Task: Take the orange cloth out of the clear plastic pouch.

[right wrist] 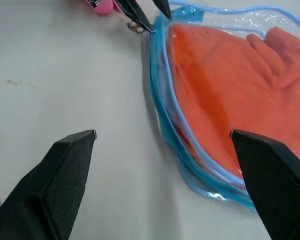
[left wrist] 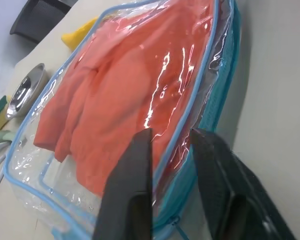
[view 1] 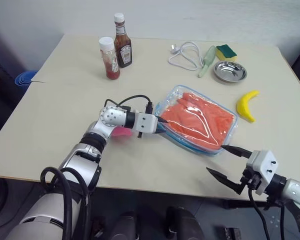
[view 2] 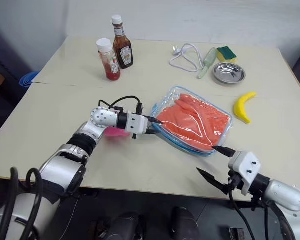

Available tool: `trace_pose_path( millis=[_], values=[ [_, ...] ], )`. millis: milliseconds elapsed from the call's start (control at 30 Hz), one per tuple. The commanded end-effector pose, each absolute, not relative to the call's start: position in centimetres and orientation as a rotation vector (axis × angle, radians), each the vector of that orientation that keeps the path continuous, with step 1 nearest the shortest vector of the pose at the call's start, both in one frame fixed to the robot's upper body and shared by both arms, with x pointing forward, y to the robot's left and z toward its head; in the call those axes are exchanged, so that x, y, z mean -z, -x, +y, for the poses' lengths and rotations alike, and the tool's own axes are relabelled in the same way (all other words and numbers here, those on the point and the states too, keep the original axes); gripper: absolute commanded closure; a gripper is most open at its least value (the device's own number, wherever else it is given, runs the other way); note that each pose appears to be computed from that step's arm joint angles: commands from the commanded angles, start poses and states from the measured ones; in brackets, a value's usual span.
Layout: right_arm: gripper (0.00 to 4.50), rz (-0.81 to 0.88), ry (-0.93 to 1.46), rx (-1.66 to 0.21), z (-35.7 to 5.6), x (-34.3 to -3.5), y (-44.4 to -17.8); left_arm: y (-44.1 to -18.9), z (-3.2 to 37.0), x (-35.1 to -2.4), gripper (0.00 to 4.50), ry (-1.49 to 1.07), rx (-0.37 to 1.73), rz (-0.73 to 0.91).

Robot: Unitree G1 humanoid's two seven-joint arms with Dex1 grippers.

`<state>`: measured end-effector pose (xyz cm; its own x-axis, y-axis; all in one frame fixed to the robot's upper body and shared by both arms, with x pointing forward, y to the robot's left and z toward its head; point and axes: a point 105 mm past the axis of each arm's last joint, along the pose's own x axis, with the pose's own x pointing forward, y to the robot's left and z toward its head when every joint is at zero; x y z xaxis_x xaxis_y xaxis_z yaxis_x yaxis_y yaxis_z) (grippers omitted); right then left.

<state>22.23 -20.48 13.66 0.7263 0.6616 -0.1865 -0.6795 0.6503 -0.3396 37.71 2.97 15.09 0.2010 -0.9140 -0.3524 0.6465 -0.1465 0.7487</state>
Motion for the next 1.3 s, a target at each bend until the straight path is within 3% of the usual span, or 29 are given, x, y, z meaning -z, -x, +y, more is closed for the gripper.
trace_pose_path(
  millis=[33, 67, 433, 633, 833, 1167, 1300],
  values=[
    [0.0, -0.002, 0.426, -0.755, -20.2, -14.9, -21.8, -38.1, 2.1, -15.8, 4.33, -1.039, 1.369, -0.382],
    [0.0, 0.001, 0.425, -0.754, -20.3, -14.9, -21.8, -38.0, 2.0, -15.7, 4.48, -1.036, 1.37, -0.383],
    [0.0, -0.013, 0.417, -0.752, -20.2, -15.3, -21.5, -38.1, 4.2, -17.0, 4.48, -0.664, 1.386, -0.314],
    [0.0, -0.106, 0.32, -0.707, -19.2, -16.7, -21.5, -37.9, 8.6, -15.6, 3.07, -0.731, 1.374, -0.198],
    [0.0, -0.079, 0.328, -0.684, -18.8, -16.1, -21.3, -38.1, 6.9, -15.1, 1.33, -0.794, 1.369, -0.225],
    [0.0, -0.057, 0.332, -0.679, -18.6, -15.7, -20.9, -39.6, 3.1, -15.7, 1.33, -0.928, 1.299, -0.261],
    [0.0, -0.052, 0.332, -0.678, -18.5, -15.5, -20.7, -39.0, 1.6, -16.7, 1.33, -0.911, 1.33, -0.336]
  ],
)
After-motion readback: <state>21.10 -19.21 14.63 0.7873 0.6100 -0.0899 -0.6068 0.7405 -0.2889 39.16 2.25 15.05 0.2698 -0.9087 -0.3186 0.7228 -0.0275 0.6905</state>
